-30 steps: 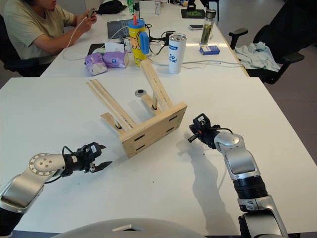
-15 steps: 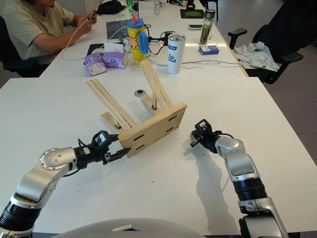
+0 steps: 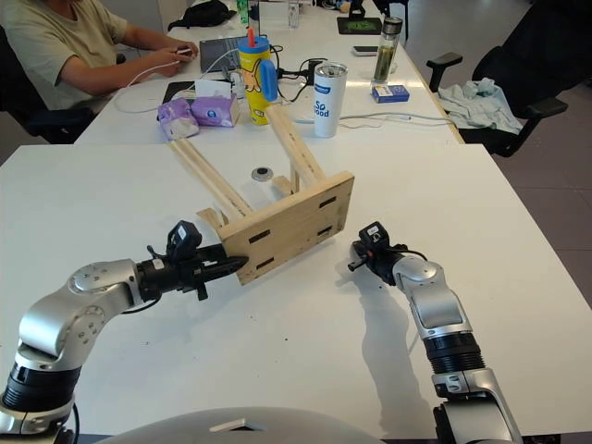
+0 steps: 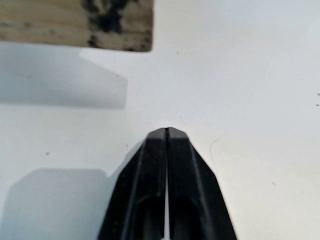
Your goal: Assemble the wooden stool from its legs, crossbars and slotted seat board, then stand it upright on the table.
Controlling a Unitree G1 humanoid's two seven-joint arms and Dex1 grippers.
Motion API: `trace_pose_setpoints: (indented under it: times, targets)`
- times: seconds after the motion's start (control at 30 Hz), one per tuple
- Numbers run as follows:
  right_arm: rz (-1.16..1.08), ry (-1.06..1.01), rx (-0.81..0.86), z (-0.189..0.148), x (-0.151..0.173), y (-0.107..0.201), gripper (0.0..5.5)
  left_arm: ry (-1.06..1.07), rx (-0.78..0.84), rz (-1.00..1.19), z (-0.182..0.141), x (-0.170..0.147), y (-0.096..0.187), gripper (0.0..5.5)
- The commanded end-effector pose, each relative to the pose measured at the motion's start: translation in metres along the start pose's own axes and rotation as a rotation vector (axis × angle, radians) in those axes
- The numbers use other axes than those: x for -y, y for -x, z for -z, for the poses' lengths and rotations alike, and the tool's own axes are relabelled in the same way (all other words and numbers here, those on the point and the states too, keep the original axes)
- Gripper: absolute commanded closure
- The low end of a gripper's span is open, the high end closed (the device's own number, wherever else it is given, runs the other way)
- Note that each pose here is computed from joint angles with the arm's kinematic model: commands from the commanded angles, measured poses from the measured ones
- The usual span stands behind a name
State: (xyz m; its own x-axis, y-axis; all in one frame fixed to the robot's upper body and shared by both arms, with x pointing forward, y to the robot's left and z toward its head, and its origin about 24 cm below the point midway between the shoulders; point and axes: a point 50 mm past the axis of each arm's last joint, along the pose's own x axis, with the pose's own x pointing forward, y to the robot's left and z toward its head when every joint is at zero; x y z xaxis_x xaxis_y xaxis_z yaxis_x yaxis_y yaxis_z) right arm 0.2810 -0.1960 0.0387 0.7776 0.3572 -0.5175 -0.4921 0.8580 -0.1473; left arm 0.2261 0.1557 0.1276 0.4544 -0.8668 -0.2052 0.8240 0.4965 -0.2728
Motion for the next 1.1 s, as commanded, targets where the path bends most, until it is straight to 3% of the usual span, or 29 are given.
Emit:
trace_pose_setpoints:
  times: [0.03, 0.2, 0.37, 0.5, 0.63, 0.87, 1.03, 1.1]
  targets:
    - [0.019, -0.010, -0.092, 0.016, -0.010, -0.005, 5.50, 0.138, 0.415, 0.309, -0.086, 0.022, 0.007, 4.10]
    - [0.065, -0.123, -0.135, 0.016, -0.006, -0.007, 5.50, 0.360, 0.776, 0.313, -0.154, 0.013, 0.023, 4.19]
    - [0.105, -0.241, -0.150, 0.013, 0.003, -0.006, 5.50, 0.563, 0.933, 0.059, -0.183, -0.031, 0.034, 4.20]
    - [0.134, -0.317, -0.160, 0.008, 0.012, -0.007, 5.50, 0.837, 0.970, -0.224, -0.143, -0.089, 0.036, 4.20]
    - [0.140, -0.333, -0.166, 0.000, 0.016, -0.008, 5.50, 1.006, 0.926, -0.404, -0.094, -0.117, 0.031, 4.20]
    - [0.139, -0.335, -0.164, -0.009, 0.018, -0.009, 5.50, 1.076, 0.839, -0.557, -0.048, -0.132, 0.027, 4.20]
    - [0.127, -0.323, -0.174, -0.008, 0.017, -0.010, 5.50, 1.058, 0.816, -0.613, -0.038, -0.133, 0.028, 4.20]
    - [0.125, -0.320, -0.181, -0.007, 0.016, -0.010, 5.50, 1.077, 0.839, -0.617, -0.039, -0.135, 0.025, 3.73]
